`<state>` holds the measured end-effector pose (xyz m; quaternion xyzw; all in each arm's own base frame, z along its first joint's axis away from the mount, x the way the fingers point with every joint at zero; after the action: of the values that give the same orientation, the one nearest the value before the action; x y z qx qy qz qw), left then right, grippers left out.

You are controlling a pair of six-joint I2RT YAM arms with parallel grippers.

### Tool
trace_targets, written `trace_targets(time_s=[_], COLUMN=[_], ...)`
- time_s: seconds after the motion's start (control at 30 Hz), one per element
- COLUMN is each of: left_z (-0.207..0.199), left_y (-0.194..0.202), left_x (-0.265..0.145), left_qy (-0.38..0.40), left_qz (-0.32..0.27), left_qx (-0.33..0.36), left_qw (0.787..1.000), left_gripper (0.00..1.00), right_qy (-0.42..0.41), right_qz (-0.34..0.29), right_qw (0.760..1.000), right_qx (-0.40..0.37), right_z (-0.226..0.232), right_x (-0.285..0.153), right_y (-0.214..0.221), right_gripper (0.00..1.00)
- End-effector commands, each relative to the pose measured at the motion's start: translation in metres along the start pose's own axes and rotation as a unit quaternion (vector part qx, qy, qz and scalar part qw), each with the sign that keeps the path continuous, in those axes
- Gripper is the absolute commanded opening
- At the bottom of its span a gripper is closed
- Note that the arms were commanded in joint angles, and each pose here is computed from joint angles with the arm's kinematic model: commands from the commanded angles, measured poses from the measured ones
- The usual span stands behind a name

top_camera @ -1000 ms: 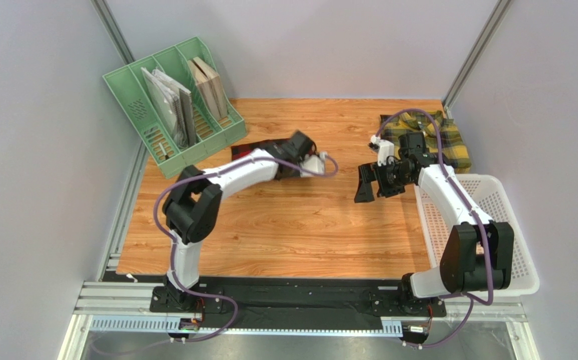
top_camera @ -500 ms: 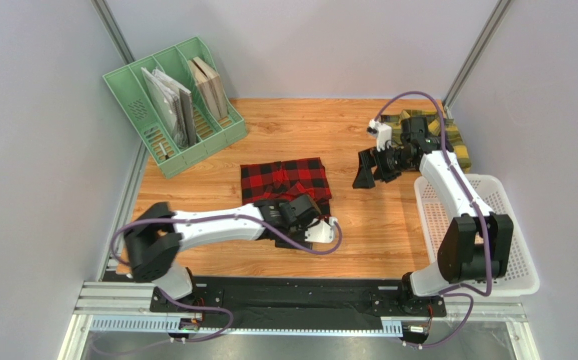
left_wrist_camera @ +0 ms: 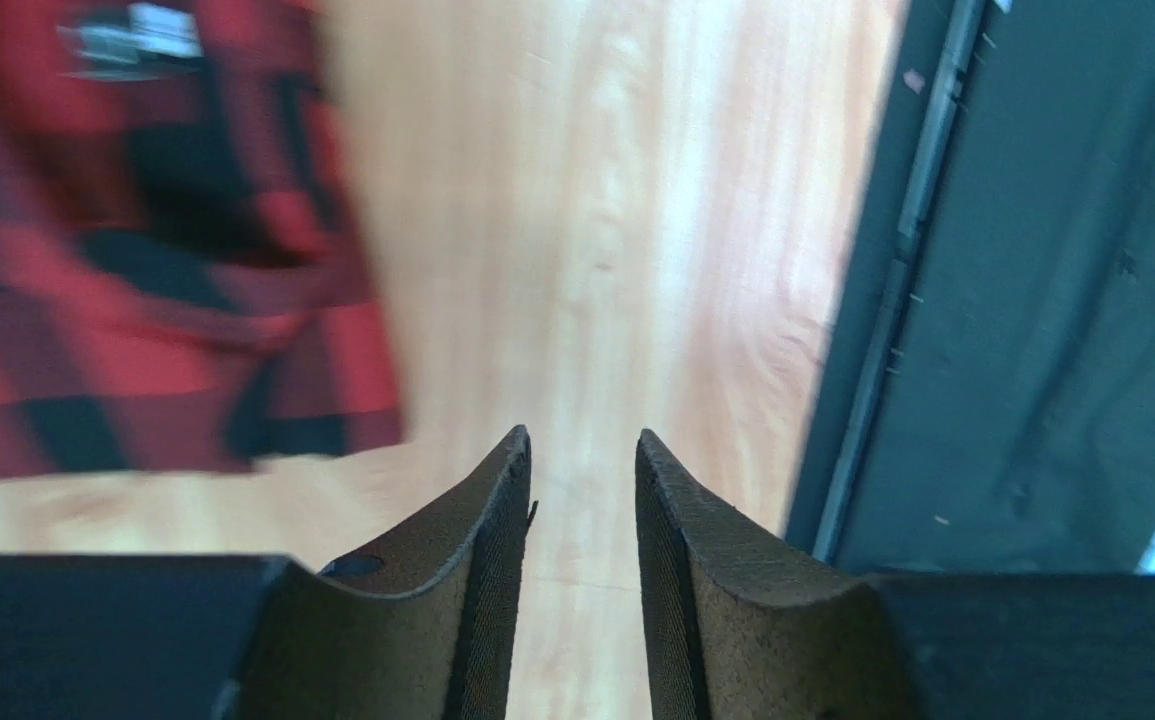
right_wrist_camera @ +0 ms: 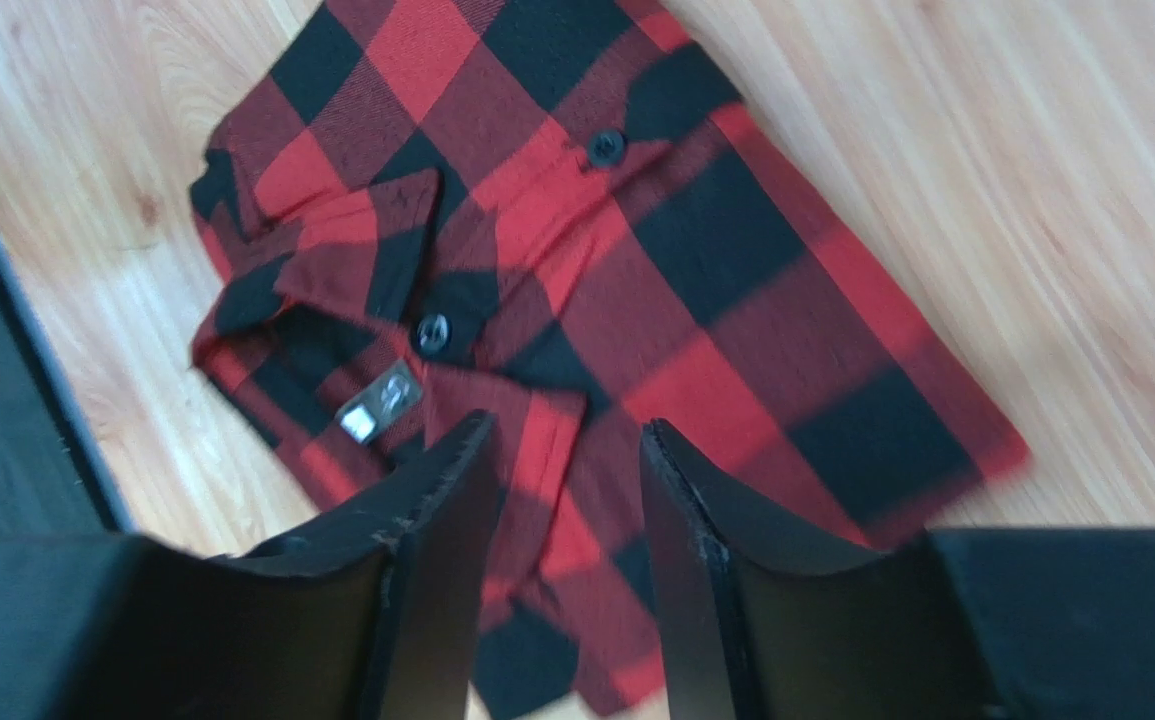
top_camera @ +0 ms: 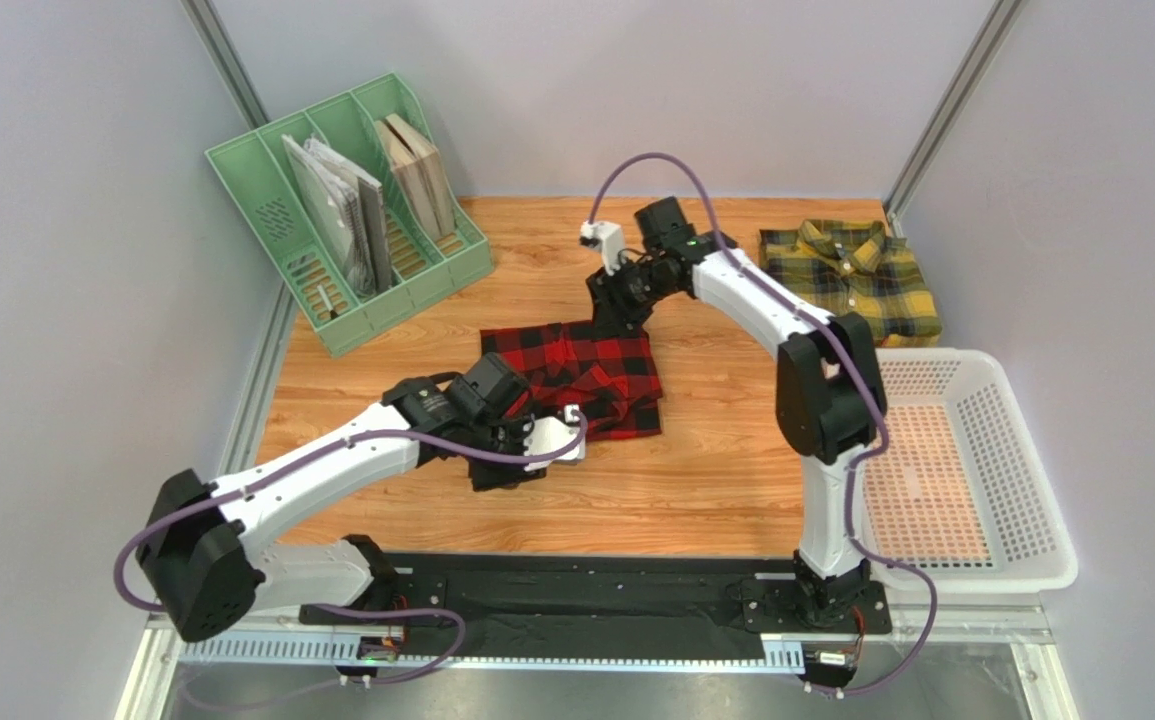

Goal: Fold and stack the long sleeve shirts
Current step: Fold the shirt

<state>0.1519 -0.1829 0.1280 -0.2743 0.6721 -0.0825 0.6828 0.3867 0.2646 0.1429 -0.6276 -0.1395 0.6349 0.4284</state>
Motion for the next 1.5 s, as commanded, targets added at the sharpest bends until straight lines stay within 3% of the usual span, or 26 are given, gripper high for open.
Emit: trace_targets(time_s=[0.0,0.17,0.3,0.4,0.5,0.63,0.67,0.7,0.8,0.87,0.93,1.03,1.07,1.13,1.2,1.27,1.33,1.37,1.47], left_z=[-0.008,0.035,0.078,0.113,0.144,0.197,0.211,0.218,0.227,0.209,0.192,0.142,0.119,0.096,0.078,0.062,0.047,0.042,0.047], left_y=[0.01,0.01,0.015,0.023,0.01,-0.026,-0.052,-0.051,-0.06,-0.056,-0.05,-0.045,-0.039,-0.034,-0.042,-0.045,-0.043,-0.039,-0.029], left_x=[0.021,0.051,0.074,0.083,0.087,0.069,0.055,0.049,0.017,0.001,-0.006,-0.008,-0.006,0.004,0.004,0.012,0.024,0.033,0.059], left_qy=[0.049,0.004,0.008,0.008,-0.025,-0.079,-0.076,-0.071,-0.046,-0.014,0.004,0.078,0.107,0.121,0.134,0.178,0.198,0.205,0.198], left_qz=[0.027,0.034,0.05,0.039,0.039,0.002,-0.035,-0.035,-0.091,-0.114,-0.126,-0.15,-0.149,-0.151,-0.152,-0.133,-0.108,-0.09,-0.063], left_qx=[-0.014,-0.074,-0.197,-0.261,-0.274,-0.311,-0.32,-0.34,-0.386,-0.415,-0.43,-0.455,-0.481,-0.479,-0.457,-0.463,-0.464,-0.467,-0.497], left_qw=[0.998,0.997,0.979,0.964,0.961,0.947,0.944,0.937,0.917,0.903,0.894,0.874,0.857,0.856,0.866,0.858,0.857,0.855,0.843], left_gripper=[0.36,0.33,0.32,0.32,0.33,0.42,0.45,0.51,0.56,0.57,0.58,0.6,0.6,0.61,0.6,0.58,0.5,0.37,0.33], right_qy=[0.014,0.031,0.018,0.003,-0.06,-0.19,-0.222,-0.237,-0.235,-0.196,-0.129,-0.04,-0.026,0.004,0.013,0.016,0.019,0.018,0.002], right_qz=[0.01,0.064,0.1,0.107,0.113,0.087,0.093,0.074,0.02,-0.018,-0.03,0.014,0.029,0.055,0.088,0.109,0.119,0.127,0.137], right_qw=[1.0,0.997,0.995,0.994,0.987,0.965,0.959,0.961,0.966,0.975,0.99,0.999,0.999,0.996,0.994,0.993,0.993,0.992,0.988], right_qx=[-0.013,-0.016,0.001,0.03,0.101,0.156,0.15,0.124,0.106,0.104,0.046,-0.024,-0.035,-0.068,-0.058,-0.041,-0.016,0.008,0.074], right_z=[-0.018,-0.024,-0.004,0.022,0.073,0.163,0.193,0.206,0.201,0.172,0.14,0.098,0.089,0.069,0.049,0.03,0.019,0.01,0.007], right_x=[0.028,0.038,0.032,0.02,0.014,0.028,0.033,0.026,-0.001,-0.028,-0.04,-0.04,-0.036,-0.03,-0.017,-0.008,-0.005,-0.005,-0.011], right_y=[0.001,0.041,0.075,0.093,0.113,0.1,0.09,0.071,0.035,0.022,0.02,0.039,0.046,0.054,0.072,0.086,0.095,0.105,0.127], right_gripper=[0.41,0.38,0.37,0.36,0.37,0.4,0.44,0.47,0.51,0.52,0.52,0.52,0.51,0.49,0.48,0.46,0.45,0.45,0.44])
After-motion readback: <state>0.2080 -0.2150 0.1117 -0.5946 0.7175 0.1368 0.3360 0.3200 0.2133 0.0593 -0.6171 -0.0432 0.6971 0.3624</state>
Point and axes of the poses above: each gripper's point midway between its finger pads, its own x axis out along the fingers, its own z axis along the line the jaws close on, y = z × x, the point moved 3 cm from there along -x, back along the fingers, and after that the axes turned 13 degrees about -x, right-handed, at the moved point
